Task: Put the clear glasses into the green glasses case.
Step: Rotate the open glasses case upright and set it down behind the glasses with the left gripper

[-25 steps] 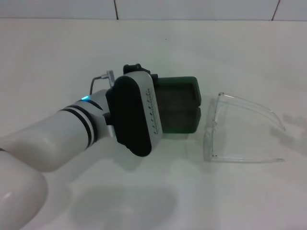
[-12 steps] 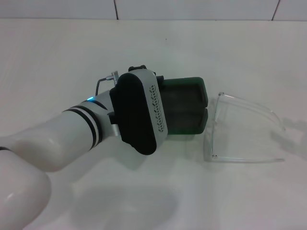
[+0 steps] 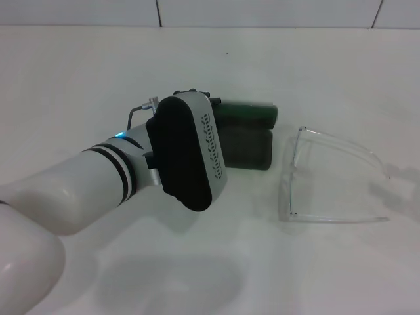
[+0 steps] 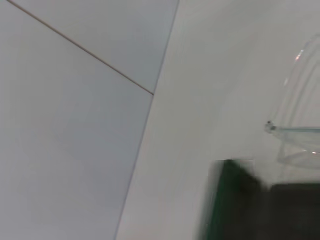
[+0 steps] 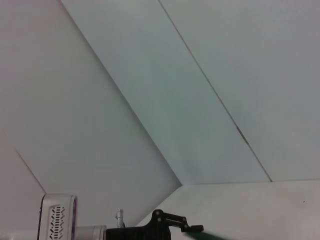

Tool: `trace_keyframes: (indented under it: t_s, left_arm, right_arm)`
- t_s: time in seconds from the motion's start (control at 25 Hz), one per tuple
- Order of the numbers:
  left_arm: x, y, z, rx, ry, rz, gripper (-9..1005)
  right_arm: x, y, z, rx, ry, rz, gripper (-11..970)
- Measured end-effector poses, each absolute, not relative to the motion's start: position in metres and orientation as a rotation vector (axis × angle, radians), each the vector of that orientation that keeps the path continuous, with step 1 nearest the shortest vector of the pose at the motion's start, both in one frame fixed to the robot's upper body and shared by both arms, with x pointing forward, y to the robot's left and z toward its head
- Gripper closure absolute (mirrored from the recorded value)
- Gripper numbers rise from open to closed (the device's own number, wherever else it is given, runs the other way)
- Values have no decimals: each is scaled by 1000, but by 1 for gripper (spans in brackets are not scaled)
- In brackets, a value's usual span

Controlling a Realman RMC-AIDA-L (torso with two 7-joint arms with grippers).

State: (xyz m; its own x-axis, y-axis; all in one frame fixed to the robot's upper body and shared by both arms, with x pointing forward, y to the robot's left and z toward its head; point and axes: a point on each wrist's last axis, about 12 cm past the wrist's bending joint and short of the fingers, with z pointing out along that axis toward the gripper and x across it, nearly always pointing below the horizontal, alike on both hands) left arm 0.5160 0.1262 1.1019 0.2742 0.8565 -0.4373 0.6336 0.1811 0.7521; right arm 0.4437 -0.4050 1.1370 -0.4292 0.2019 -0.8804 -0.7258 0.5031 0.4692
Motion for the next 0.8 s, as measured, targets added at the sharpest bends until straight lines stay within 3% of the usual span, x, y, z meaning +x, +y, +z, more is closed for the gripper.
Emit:
trace_keyframes:
  t_s: [0.2,0.4,0.8]
  left_arm:
    - [515,127,1106,1547,1453,270,675]
    - [518,130,1117,1539,1476,270,602]
    - [541,141,1156,1366,1515,271,608]
  right_arm:
    - [443,-405,1137,-447,1708,1121,315]
    - [443,-405,1137,-449,1706,1121,316]
    - [442,-403,1133,-446,1696,1128,317]
